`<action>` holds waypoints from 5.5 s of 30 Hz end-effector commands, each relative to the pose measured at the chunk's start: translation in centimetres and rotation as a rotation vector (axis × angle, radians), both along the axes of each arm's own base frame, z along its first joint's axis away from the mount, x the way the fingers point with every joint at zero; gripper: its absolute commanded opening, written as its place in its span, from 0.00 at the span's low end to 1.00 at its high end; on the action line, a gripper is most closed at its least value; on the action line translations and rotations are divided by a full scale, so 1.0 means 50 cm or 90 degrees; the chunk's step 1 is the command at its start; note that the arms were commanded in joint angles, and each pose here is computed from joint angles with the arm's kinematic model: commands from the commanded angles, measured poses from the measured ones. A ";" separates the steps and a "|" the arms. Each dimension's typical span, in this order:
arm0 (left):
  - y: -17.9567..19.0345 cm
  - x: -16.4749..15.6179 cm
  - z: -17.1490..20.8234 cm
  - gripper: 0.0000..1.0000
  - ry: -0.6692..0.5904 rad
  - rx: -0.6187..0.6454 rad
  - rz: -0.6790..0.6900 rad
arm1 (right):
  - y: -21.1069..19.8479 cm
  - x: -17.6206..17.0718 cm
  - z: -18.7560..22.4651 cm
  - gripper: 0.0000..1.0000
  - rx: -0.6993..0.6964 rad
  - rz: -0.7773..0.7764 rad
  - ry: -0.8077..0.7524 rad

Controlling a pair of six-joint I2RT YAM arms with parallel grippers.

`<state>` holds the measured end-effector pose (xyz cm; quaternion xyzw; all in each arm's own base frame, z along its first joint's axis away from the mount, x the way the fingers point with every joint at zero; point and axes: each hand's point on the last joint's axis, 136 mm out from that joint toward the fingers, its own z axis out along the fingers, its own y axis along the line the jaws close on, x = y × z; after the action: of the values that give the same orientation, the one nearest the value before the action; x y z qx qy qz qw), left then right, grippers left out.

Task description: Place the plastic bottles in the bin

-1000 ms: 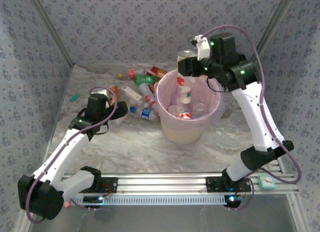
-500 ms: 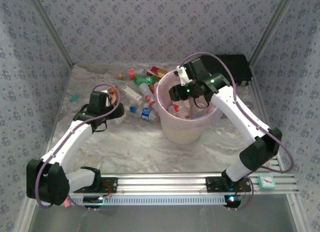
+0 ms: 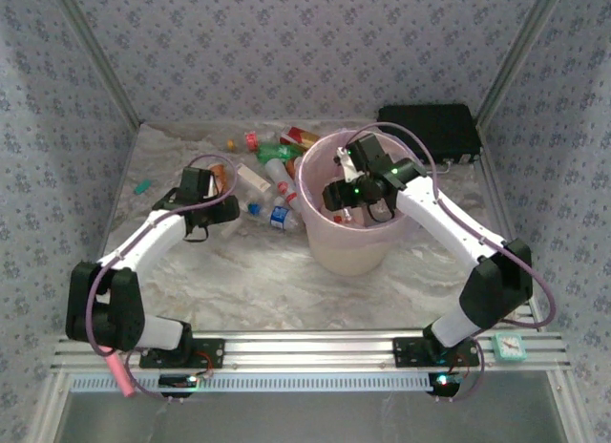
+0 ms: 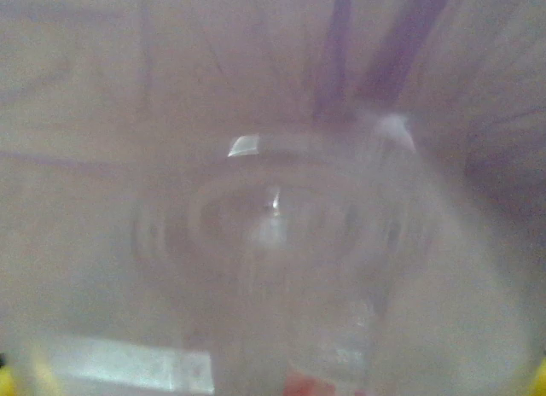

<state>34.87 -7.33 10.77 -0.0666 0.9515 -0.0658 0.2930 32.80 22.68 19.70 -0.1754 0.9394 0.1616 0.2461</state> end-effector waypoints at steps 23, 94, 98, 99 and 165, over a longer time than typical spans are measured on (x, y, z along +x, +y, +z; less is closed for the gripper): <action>-0.023 -0.010 -0.065 0.89 0.113 0.018 -0.090 | -0.106 -0.084 0.339 1.00 0.110 -0.020 -0.271; -0.320 -0.174 0.468 0.34 -0.418 -0.313 -0.447 | 0.302 0.006 0.411 0.58 0.368 0.199 -0.119; -0.322 -0.173 0.466 0.34 -0.413 -0.310 -0.447 | 0.302 0.008 0.411 0.43 0.361 0.196 -0.126; -0.322 -0.172 0.467 0.34 -0.413 -0.311 -0.447 | 0.301 0.009 0.410 0.39 0.359 0.196 -0.126; -0.066 -0.073 0.209 0.99 -0.166 -0.126 -0.003 | -0.038 0.051 0.012 0.21 -0.160 0.078 0.033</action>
<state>31.09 -11.08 21.03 -0.0783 0.8956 -0.1729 0.4023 35.52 20.68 22.90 -0.2560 0.9396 0.0669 0.2173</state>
